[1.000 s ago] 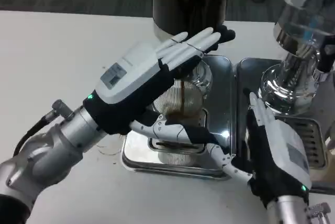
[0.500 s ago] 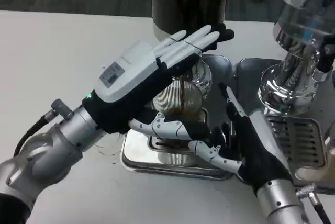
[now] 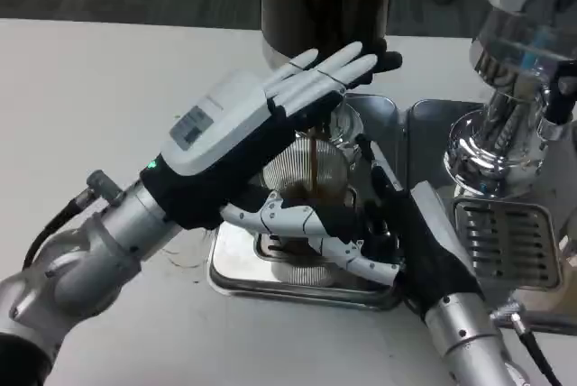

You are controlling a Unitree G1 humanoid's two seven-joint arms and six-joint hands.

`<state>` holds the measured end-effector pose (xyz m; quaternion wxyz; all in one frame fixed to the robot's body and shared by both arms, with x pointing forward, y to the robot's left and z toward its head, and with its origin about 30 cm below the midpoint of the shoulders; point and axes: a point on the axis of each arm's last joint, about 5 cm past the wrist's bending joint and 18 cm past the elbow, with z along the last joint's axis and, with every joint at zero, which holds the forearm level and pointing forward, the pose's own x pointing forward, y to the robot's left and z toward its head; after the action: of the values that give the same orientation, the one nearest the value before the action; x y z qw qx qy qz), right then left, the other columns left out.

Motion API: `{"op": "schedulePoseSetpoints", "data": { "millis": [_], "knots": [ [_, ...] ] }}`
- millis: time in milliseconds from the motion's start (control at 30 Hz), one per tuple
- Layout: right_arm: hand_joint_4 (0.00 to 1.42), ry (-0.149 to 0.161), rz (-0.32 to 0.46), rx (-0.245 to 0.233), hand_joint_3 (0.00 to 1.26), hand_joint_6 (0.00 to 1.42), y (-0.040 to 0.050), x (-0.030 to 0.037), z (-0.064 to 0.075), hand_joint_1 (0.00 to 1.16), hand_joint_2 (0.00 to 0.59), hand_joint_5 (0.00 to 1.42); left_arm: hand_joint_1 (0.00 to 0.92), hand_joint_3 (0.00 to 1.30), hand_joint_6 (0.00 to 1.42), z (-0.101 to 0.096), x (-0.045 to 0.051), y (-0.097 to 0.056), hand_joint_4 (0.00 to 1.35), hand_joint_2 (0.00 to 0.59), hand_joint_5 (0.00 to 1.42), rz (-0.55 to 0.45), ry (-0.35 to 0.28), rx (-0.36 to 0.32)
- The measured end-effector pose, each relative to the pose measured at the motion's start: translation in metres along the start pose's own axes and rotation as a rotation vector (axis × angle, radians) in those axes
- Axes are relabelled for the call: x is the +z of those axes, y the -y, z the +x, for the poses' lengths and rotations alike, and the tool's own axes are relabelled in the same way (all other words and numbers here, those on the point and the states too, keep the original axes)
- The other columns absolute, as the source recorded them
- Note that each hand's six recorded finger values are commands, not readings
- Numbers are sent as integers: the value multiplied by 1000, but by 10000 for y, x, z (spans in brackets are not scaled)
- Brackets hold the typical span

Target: Grasp the cup under the faucet to collect the drink, then remove the cup.

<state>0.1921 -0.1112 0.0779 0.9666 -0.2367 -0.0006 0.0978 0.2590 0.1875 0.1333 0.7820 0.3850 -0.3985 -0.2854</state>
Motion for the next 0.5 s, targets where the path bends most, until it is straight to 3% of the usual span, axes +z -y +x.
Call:
{"op": "schedulePoseSetpoints", "data": {
  "millis": [500],
  "knots": [
    [0, 24, -13, 21, 0, 2, -23, 21, 96, 651, 204, 0, 0, 86, 31, -6, -10, -84, 0, 130, 198, 22, -23, 42]
  ]
}}
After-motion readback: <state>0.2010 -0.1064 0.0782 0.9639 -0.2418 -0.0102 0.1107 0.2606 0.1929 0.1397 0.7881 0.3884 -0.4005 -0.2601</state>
